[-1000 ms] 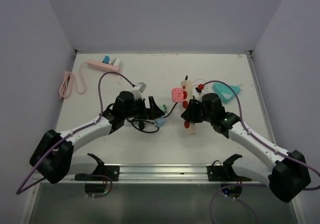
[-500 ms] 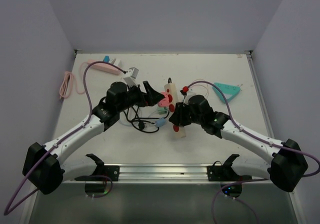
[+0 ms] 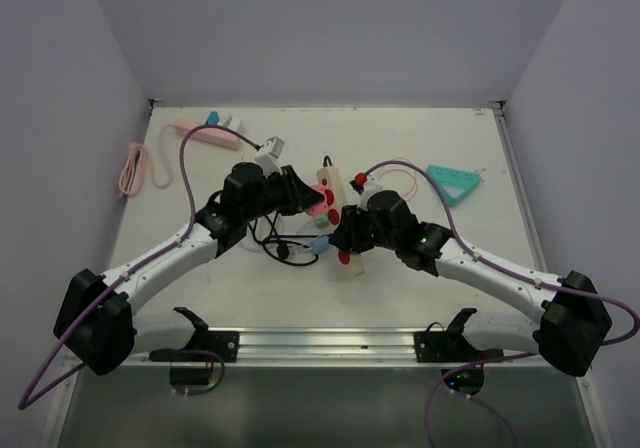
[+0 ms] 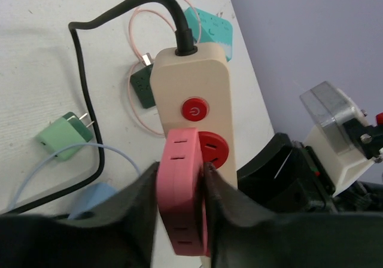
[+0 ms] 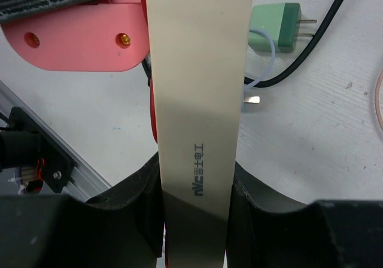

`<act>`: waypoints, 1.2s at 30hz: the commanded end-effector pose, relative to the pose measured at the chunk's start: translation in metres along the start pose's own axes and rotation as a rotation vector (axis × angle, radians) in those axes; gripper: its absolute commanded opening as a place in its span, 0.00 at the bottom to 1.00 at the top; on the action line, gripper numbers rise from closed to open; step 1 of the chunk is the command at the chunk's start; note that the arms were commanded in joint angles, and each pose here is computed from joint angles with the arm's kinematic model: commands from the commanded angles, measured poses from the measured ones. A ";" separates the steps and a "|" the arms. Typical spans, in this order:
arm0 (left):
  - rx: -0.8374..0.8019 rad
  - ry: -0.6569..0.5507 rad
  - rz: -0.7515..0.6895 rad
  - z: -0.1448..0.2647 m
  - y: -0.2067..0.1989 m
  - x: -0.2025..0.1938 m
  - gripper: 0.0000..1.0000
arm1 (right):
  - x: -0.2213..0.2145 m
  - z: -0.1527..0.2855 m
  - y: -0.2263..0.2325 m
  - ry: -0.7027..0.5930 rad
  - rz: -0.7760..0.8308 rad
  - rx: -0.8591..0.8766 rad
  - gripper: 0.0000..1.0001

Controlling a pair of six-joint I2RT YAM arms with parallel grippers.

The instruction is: Pull the plug off the socket

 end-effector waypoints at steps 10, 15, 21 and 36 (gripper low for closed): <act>-0.077 -0.094 -0.086 0.008 -0.019 0.017 0.00 | 0.040 0.003 0.039 -0.143 -0.024 0.105 0.42; -0.088 -0.108 -0.091 0.012 -0.024 0.019 0.00 | 0.048 -0.001 0.040 -0.162 -0.030 0.069 0.61; -0.100 -0.106 -0.096 0.012 -0.029 0.017 0.00 | 0.053 -0.008 0.042 -0.157 -0.033 0.045 0.64; -0.080 -0.158 -0.142 0.024 -0.036 0.026 0.00 | 0.040 -0.021 0.002 -0.206 -0.050 -0.152 0.00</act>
Point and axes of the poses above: each gripper's point midway between its finger pads, its own z axis back along the fingers, its own y axis along the line the jaws close on, x = y × z, the point moved 6 cm from there along z, back along the fingers, and after that the axes turned 11 degrees about -z, right-handed, at the moved point
